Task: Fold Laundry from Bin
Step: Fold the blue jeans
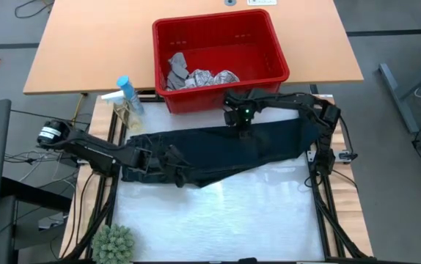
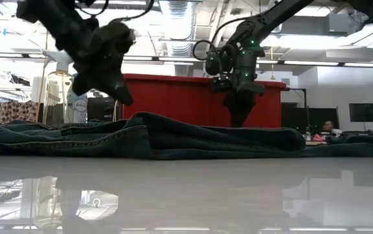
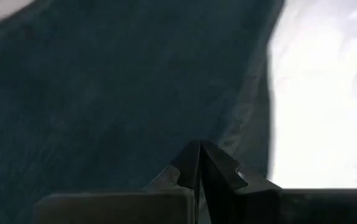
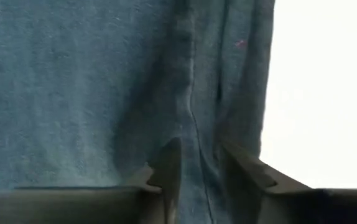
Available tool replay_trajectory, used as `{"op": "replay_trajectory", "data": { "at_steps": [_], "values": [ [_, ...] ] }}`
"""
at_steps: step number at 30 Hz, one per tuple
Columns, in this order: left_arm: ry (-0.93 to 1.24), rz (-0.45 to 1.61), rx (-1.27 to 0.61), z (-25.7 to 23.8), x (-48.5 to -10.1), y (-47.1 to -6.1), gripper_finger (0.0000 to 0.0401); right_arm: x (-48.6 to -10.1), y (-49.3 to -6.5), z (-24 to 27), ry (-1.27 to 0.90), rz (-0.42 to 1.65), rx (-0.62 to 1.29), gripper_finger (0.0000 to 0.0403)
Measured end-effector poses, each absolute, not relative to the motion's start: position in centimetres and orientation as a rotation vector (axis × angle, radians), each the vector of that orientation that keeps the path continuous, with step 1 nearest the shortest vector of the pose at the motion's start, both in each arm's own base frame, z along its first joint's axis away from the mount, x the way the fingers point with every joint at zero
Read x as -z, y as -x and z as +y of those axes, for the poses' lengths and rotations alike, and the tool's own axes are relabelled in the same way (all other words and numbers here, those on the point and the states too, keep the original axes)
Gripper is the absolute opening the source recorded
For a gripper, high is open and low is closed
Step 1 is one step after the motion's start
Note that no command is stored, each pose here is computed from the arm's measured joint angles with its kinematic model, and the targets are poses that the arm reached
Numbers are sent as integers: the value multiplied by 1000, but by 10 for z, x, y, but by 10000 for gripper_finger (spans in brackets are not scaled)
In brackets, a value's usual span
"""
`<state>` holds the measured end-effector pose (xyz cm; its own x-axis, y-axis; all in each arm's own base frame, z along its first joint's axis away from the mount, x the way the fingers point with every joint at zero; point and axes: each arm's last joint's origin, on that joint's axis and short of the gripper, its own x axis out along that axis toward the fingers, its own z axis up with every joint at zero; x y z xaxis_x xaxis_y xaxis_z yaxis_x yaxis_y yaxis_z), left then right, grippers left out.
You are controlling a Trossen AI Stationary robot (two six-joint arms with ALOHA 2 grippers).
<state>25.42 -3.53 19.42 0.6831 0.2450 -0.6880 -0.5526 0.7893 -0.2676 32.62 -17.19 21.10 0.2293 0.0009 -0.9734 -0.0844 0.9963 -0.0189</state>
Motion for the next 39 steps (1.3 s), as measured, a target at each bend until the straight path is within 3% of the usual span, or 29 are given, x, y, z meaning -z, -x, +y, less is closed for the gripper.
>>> {"op": "replay_trajectory", "data": {
  "at_steps": [10,23,39],
  "values": [
    [449,746,-512,-26,-173,-243,0,-216,-336,-168,229,1256,-114,202],
    [503,794,-512,-3,-142,-226,0,-217,-354,-154,318,1170,-137,190],
    [520,788,-493,-3,-140,-225,0,-201,-351,-152,303,1155,-159,189]
  ]
}}
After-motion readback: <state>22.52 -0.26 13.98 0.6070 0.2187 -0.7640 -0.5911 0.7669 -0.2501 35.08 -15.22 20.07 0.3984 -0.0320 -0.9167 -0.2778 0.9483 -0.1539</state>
